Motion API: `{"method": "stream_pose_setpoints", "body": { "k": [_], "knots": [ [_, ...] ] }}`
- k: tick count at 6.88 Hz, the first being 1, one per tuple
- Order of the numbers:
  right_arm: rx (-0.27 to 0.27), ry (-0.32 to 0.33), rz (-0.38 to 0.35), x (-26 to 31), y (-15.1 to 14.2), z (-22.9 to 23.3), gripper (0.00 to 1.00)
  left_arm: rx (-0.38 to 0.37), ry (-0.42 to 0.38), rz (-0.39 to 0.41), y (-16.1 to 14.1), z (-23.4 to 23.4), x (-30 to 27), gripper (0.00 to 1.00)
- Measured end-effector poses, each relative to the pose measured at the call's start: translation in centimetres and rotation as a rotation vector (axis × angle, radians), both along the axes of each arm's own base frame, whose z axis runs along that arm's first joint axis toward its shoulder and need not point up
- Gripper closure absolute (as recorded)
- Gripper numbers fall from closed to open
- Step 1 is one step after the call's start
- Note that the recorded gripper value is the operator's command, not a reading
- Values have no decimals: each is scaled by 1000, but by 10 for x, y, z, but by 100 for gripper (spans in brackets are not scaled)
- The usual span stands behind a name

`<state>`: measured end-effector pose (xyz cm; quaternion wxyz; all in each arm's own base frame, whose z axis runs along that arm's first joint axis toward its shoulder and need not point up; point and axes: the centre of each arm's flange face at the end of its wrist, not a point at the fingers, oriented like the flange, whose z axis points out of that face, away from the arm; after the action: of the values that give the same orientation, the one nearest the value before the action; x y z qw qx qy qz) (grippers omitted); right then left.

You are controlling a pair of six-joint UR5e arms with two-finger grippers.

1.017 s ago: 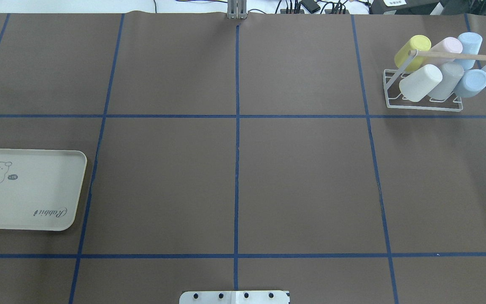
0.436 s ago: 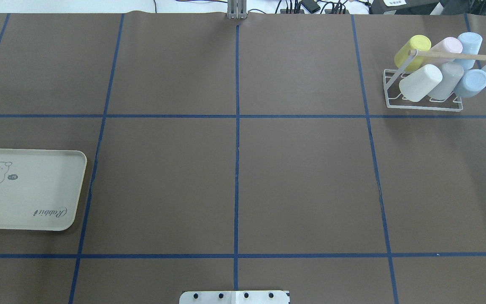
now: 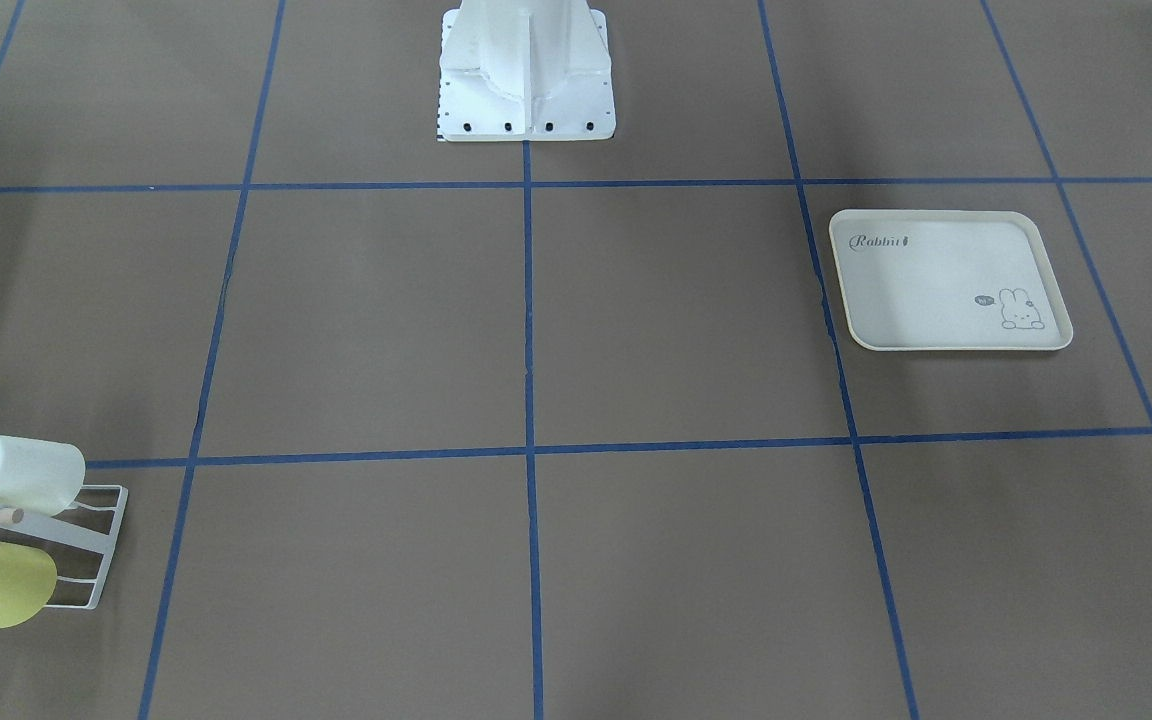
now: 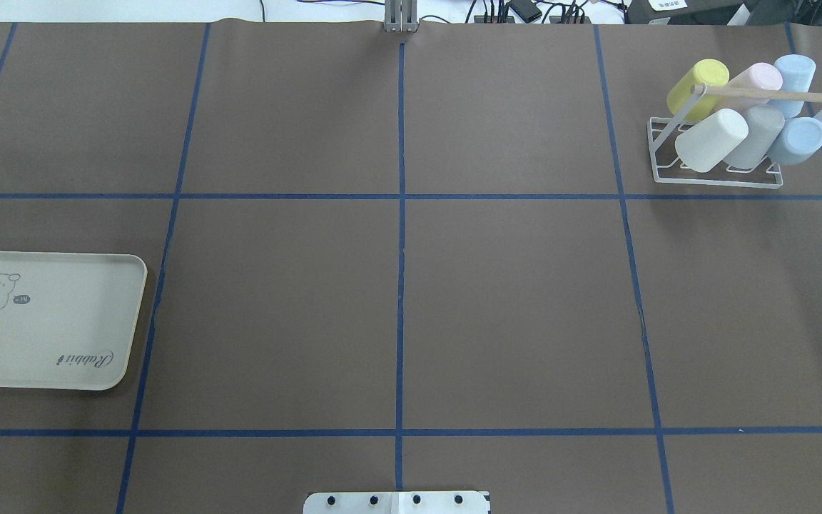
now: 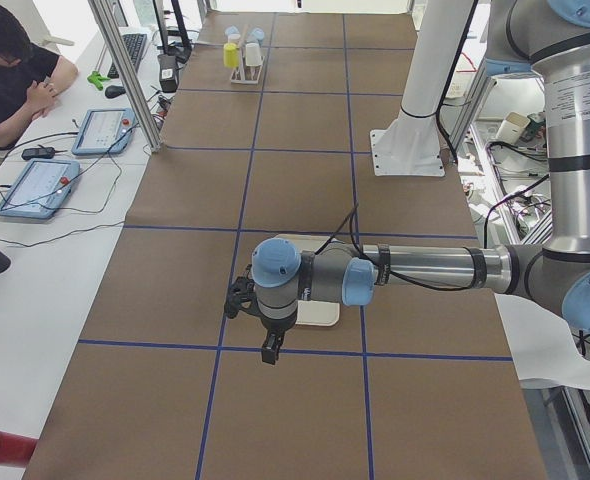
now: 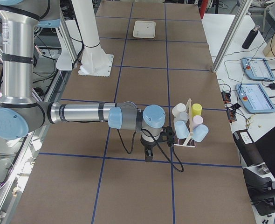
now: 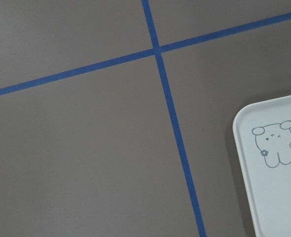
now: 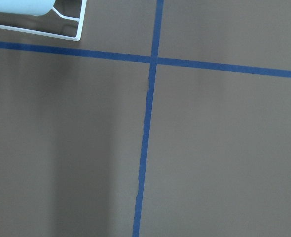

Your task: Transfer IKEA cup to right arm and place on rack

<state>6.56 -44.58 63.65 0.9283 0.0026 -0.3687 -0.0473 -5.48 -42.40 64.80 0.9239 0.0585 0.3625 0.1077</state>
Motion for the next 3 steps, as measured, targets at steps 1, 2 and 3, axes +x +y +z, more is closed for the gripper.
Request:
{"method": "stream_pose_setpoints", "body": {
  "k": [1, 2, 3],
  "knots": [
    [-1, 1, 0, 0, 1, 1, 0, -2, 0, 0, 1, 1, 0, 0],
    [-2, 1, 0, 0, 1, 1, 0, -3, 0, 0, 1, 1, 0, 0],
    [-3, 1, 0, 0, 1, 1, 0, -3, 0, 0, 1, 1, 0, 0]
  ]
}}
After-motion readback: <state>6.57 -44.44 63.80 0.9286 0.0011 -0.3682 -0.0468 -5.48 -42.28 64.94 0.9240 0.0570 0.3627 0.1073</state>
